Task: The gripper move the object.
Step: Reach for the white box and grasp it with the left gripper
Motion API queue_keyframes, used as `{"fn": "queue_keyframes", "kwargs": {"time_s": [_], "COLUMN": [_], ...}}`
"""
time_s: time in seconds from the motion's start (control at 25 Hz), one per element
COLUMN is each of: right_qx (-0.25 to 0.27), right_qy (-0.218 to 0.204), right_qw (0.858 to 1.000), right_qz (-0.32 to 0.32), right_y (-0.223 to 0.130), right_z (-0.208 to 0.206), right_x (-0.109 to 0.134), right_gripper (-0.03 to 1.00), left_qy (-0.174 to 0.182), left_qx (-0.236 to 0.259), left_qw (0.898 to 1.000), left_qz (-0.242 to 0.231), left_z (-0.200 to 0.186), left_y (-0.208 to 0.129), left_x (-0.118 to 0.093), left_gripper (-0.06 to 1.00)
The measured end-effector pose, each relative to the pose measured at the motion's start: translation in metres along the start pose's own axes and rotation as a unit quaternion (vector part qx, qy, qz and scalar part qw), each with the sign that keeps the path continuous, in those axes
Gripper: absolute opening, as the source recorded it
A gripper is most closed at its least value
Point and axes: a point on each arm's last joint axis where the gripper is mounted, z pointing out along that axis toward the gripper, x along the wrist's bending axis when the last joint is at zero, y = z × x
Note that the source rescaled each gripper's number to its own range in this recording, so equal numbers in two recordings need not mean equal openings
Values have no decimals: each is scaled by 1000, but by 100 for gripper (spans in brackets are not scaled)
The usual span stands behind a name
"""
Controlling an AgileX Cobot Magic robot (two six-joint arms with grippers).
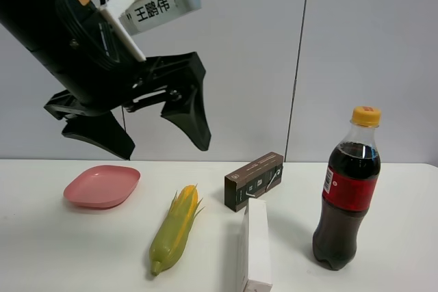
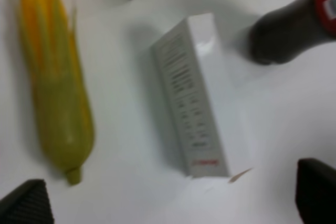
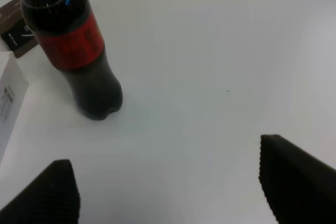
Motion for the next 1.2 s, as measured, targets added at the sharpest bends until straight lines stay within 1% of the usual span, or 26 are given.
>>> {"fn": "queue_keyframes", "kwargs": {"time_s": [0.12,0.24,0.36,0.44,0.52,0.64,0.72,0.84,1.0,1.12,1.2], "right_qx": [0,0,0,0,0,0,0,0,0,0,0], "right_qy": [0,0,0,0,0,0,0,0,0,0,0], "right_qw": [1000,1000,1000,1000,1000,1000,1000,1000,1000,1000,1000], "right_qz": [0,0,0,0,0,0,0,0,0,0,0], "right_y": [0,0,0,0,0,0,0,0,0,0,0], "right_z": [0,0,0,0,0,0,0,0,0,0,0], "right_x": [0,0,0,0,0,0,0,0,0,0,0], "right_gripper": [100,100,100,100,100,100,100,100,100,100,100], "left_qy": [-17,-17,-4,12,25,41,48,55,59,64,59], "left_qx": [-11,-4,18,32,33,19,3,-16,-22,-2,15], "left_qw": [1000,1000,1000,999,998,996,994,992,992,994,995], "left_qz": [-1,8,24,40,57,83,100,110,106,92,73], "left_z": [7,22,43,60,73,85,87,86,86,86,86], "left_y": [4,8,12,17,25,38,43,47,48,44,41], "left_x": [-17,-33,-46,-52,-58,-62,-62,-62,-61,-60,-61], "left_gripper": [90,90,90,89,89,90,93,98,99,99,99]}}
